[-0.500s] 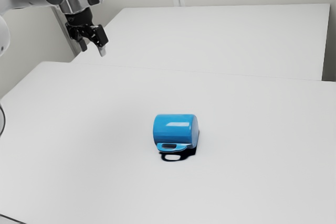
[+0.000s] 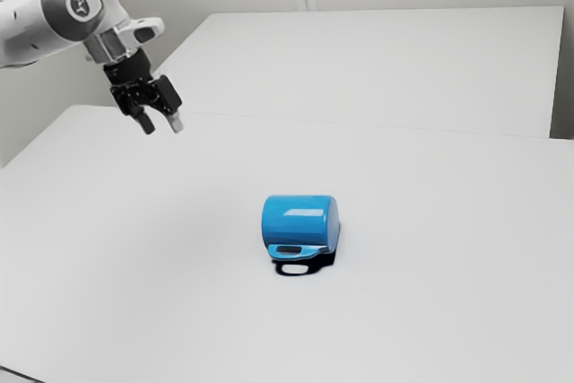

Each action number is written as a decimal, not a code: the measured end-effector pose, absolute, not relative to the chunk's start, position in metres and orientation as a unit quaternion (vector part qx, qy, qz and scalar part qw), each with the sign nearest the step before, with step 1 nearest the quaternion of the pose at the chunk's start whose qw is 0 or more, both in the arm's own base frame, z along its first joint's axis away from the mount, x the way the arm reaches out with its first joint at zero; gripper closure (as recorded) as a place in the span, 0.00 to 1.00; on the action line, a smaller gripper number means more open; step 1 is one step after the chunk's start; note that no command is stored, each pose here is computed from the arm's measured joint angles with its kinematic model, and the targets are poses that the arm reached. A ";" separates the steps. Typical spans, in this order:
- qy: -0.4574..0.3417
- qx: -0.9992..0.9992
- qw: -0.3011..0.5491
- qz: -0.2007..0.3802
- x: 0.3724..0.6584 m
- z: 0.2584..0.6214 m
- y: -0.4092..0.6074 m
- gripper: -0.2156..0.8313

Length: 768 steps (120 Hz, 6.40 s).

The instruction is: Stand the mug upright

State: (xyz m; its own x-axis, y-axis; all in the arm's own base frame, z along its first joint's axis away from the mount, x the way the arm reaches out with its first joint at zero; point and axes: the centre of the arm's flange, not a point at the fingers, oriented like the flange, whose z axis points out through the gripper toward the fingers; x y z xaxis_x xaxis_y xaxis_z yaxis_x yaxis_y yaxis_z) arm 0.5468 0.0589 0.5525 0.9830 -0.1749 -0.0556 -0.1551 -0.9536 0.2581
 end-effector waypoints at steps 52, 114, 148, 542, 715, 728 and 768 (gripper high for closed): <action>-0.041 0.952 0.301 -0.049 0.526 0.497 0.013 0.23; 0.051 0.905 0.415 -0.085 0.536 0.412 -0.027 0.23; 0.114 0.897 0.424 -0.053 0.552 0.385 -0.001 0.23; -0.021 0.963 -0.070 -0.260 0.582 0.440 -0.161 0.96; 0.117 0.974 -0.054 -0.185 0.655 0.384 -0.151 0.96; 0.119 0.974 -0.052 -0.187 0.655 0.382 -0.150 0.93; 0.129 0.970 -0.049 -0.200 0.649 0.378 -0.142 0.68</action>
State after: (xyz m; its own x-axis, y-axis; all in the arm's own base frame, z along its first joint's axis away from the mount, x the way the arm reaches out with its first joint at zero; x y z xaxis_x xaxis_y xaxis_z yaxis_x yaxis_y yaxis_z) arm 0.6488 -0.1417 0.3778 0.8865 0.2700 -0.3758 0.2304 -0.9619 -0.1475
